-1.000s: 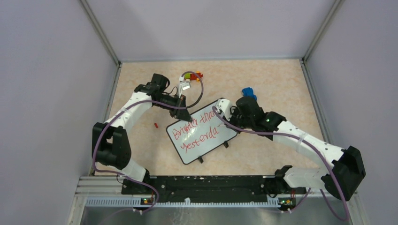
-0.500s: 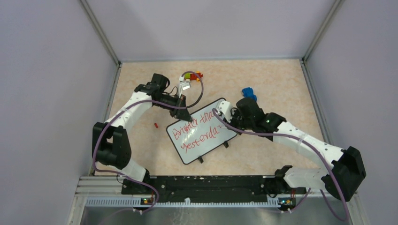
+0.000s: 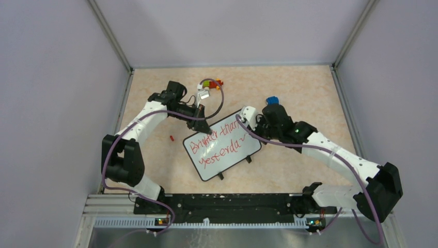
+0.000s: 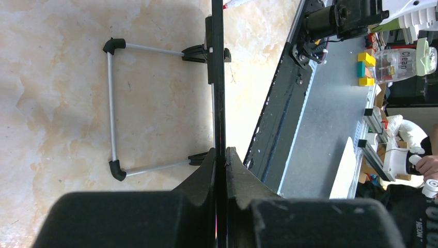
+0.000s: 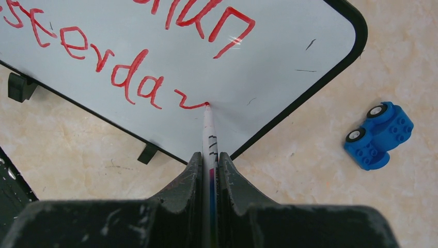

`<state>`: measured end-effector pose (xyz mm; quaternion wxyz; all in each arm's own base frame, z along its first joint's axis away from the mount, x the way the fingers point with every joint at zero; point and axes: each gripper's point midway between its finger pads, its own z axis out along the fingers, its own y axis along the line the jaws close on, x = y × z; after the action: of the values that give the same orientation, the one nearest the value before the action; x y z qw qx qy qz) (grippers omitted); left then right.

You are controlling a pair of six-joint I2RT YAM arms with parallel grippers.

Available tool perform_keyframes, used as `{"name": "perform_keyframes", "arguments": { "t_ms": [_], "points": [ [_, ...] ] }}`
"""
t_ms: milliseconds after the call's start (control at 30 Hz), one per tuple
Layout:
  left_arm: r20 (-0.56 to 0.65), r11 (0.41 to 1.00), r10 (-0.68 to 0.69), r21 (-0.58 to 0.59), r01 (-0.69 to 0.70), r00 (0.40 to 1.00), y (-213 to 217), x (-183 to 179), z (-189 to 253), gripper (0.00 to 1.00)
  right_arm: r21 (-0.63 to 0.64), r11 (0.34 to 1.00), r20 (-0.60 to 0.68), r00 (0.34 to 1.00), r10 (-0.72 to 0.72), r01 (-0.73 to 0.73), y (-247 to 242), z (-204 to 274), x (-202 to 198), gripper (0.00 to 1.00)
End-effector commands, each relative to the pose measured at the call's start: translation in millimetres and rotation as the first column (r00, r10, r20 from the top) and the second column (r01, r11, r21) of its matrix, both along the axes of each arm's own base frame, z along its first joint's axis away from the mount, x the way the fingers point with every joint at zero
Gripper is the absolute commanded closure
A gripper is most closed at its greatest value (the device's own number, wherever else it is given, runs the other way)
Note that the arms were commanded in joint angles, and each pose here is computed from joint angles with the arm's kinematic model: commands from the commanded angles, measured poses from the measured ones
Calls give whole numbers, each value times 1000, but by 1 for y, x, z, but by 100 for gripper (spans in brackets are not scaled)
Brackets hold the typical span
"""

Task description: Write a sentence on the whiteboard

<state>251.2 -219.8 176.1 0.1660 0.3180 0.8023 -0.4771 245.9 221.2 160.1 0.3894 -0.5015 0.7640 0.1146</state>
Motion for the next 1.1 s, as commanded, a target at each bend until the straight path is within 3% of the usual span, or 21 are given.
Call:
{"name": "perform_keyframes", "arguments": {
  "t_ms": [0,633,1067],
  "points": [
    [-13,1000,-29,11,29,999,-2,-4,-7,100,32,999,59,998,-19,17,4,18,15,100],
    [-16,999,-31,8,31,999,-3,-4,-9,100,11,1000,-71,997,21,-20,-7,-21,-20,100],
    [-15,1000,-29,12,29,999,-3,-4,-9,100,37,995,-56,994,93,-91,29,-12,-27,100]
  ]
}}
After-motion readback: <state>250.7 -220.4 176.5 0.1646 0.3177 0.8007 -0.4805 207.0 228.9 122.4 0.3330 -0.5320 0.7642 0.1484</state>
